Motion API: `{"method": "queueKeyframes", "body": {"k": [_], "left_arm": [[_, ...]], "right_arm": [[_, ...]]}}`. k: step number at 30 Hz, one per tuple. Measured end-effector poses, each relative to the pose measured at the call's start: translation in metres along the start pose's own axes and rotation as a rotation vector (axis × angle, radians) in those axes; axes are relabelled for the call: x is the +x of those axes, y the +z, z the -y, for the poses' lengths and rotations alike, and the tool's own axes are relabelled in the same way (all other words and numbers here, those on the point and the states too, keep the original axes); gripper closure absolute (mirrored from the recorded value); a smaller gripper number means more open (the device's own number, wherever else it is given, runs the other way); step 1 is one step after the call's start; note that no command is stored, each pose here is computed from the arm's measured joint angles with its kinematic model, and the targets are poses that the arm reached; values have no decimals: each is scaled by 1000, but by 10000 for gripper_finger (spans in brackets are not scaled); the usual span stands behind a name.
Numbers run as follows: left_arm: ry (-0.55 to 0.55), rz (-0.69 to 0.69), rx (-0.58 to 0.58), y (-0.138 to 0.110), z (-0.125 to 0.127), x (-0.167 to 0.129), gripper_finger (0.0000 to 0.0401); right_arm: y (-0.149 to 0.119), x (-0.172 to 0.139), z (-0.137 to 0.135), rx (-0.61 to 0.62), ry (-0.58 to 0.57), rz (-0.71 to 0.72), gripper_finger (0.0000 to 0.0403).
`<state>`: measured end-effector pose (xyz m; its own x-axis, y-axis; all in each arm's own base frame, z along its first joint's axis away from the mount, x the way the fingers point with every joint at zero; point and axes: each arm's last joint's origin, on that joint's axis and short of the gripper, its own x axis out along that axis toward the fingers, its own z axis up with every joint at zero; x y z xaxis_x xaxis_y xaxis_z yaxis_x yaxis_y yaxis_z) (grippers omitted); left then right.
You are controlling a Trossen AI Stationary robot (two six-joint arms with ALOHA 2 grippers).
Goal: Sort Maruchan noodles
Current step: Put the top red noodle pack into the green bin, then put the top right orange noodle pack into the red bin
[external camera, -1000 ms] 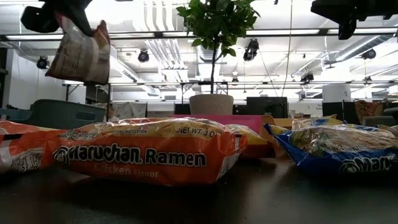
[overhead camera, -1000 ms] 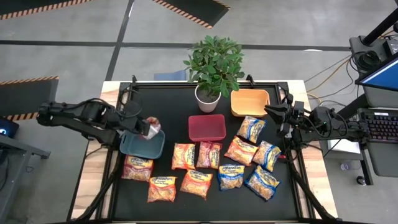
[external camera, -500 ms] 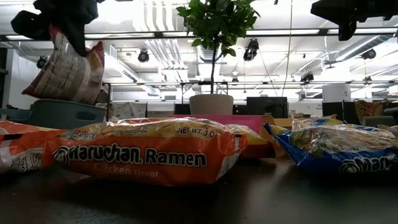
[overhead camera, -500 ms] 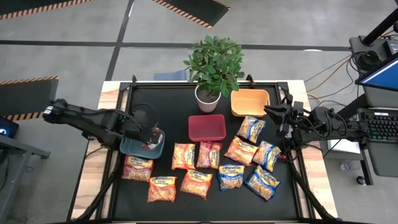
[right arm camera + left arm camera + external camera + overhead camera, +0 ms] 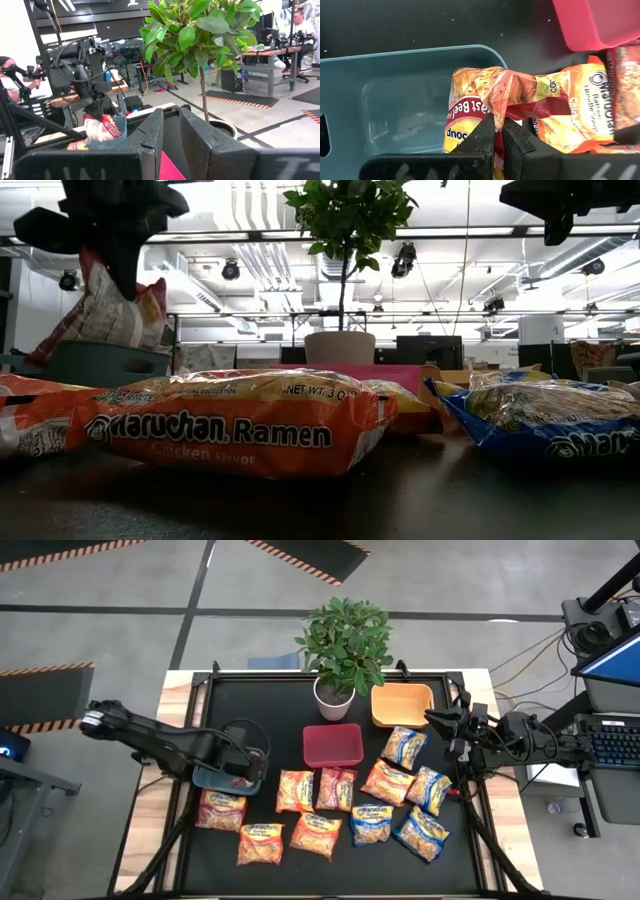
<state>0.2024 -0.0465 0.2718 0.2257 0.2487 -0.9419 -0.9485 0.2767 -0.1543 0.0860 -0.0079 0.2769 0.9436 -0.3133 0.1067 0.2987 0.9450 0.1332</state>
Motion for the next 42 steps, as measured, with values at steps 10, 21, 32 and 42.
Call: {"method": "queueKeyframes", "body": {"k": [10,21,32,42], "left_arm": [[78,3,14,-5,10,17,401],[134,8,26,-7,12,24,401],[150,36,31,-7,9,23,348],[65,91,226,0,20,3,265]], "right_arm": [[0,0,0,1,0,0,351],[0,0,0,1,0,0,351],[0,0,0,0,0,0,351],[0,0,0,0,-1,0,351]]}}
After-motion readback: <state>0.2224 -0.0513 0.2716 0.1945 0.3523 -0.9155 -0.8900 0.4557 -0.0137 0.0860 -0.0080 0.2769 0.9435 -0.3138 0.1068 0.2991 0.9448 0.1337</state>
